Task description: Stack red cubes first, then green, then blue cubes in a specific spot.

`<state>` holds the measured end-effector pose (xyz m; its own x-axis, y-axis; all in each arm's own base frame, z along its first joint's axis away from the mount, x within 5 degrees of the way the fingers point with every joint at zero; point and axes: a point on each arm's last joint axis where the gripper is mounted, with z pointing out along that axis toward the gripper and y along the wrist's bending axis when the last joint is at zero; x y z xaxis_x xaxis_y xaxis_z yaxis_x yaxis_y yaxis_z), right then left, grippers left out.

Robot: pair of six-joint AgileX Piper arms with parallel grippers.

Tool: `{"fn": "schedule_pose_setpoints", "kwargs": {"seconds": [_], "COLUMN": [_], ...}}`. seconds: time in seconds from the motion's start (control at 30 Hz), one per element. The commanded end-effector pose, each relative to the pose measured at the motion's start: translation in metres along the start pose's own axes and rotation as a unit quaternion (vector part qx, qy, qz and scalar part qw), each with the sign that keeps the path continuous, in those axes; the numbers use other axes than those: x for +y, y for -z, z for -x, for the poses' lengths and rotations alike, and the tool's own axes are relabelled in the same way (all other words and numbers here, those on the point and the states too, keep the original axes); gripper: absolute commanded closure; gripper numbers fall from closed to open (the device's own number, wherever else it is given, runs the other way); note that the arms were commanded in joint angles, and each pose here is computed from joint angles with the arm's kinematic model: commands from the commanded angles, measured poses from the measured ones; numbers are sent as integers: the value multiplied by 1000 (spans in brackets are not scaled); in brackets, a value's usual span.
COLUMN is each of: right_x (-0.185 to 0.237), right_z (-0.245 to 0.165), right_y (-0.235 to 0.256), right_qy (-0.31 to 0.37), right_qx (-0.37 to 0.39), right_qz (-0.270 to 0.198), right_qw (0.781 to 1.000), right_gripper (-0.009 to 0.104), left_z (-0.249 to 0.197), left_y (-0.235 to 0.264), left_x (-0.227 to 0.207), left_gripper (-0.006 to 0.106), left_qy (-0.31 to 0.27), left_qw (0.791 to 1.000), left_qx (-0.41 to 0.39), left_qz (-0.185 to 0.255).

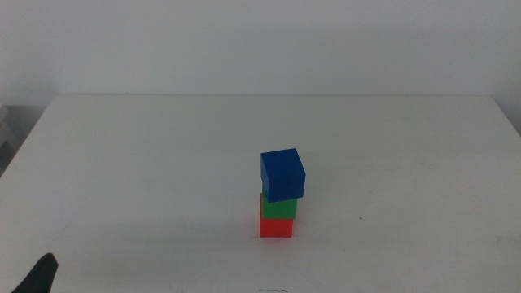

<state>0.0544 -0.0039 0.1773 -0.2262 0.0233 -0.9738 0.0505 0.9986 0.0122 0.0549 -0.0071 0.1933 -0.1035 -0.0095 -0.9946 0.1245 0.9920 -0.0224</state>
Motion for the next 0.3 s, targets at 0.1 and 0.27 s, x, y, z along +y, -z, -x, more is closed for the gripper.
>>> {"fn": "schedule_pose_setpoints", "kwargs": {"seconds": [0.1, 0.27], "right_x": [0, 0], "right_z": [12, 12], "right_y": [2, 2], "right_qy": [12, 12], "right_qx": [-45, -45], "right_qz": [1, 1], "right_qw": [999, 999], "right_gripper": [29, 29], "left_z": [17, 17], "left_y": [5, 5], "left_x": [2, 2], "left_gripper": [7, 7], "left_qy": [10, 10], "left_qw": [998, 998], "left_qx": [-65, -65], "left_qz": [18, 21]}}
